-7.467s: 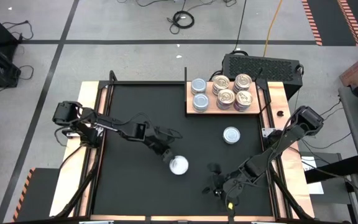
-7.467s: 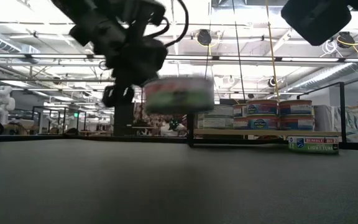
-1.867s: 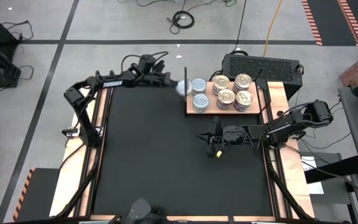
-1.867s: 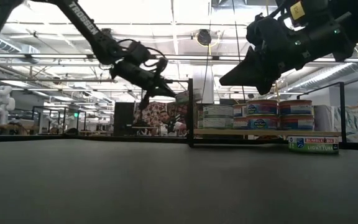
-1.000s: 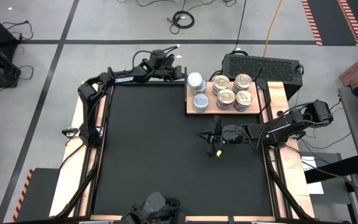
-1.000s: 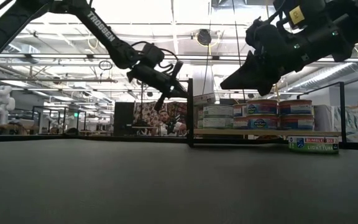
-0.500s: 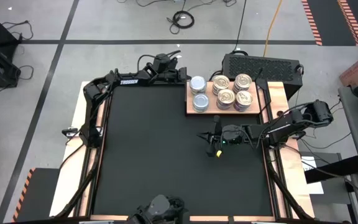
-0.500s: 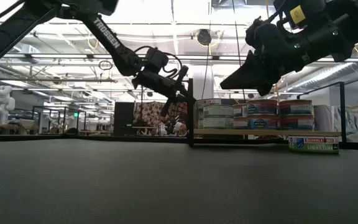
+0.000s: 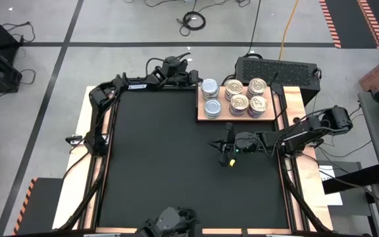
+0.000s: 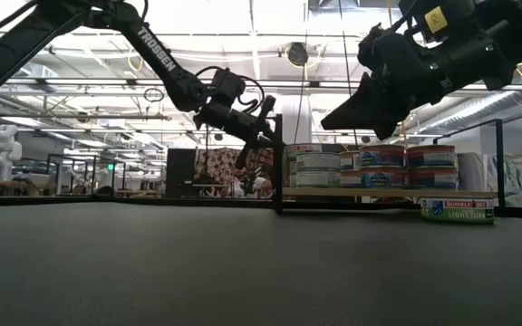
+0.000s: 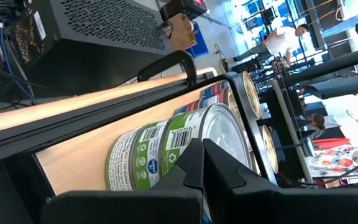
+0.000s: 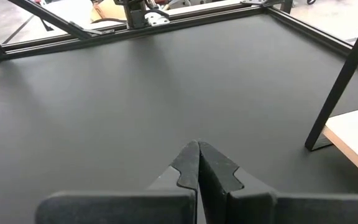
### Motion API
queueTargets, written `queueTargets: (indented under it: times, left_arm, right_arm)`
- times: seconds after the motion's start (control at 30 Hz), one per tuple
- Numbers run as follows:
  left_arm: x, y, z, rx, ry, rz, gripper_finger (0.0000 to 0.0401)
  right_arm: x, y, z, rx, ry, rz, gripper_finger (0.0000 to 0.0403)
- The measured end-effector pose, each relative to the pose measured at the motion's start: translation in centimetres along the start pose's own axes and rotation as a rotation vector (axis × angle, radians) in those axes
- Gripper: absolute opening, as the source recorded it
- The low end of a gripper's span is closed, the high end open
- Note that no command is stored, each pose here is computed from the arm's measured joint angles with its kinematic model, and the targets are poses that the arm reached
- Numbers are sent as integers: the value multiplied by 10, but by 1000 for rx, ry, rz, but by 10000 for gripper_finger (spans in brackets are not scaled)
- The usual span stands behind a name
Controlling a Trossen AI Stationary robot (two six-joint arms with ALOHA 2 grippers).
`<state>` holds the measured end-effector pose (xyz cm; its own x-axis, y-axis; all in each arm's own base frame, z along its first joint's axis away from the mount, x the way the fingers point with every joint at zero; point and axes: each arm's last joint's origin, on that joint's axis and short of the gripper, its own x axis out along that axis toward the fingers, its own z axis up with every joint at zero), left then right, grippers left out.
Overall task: Stack canned seafood by type on shelf
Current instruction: Stack the green tuna can on top of the other green tuna can on the shelf
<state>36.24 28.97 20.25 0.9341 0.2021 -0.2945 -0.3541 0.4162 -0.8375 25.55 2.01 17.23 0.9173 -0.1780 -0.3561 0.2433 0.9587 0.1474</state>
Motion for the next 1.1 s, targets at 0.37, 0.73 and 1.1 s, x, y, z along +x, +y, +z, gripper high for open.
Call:
queueTargets:
  times: [0.37, 0.73, 1.1]
  left_arm:
    - [0, -2, 1, -47, -7, -3, 7]
    - [0, -1, 0, -23, 15, -7, 88]
    - [-5, 3, 5, -6, 72, -51, 99]
  right_arm:
    - [0, 0, 0, 0, 0, 0, 0]
    - [0, 0, 0, -5, 0, 0, 0]
    - [0, 0, 0, -12, 0, 0, 0]
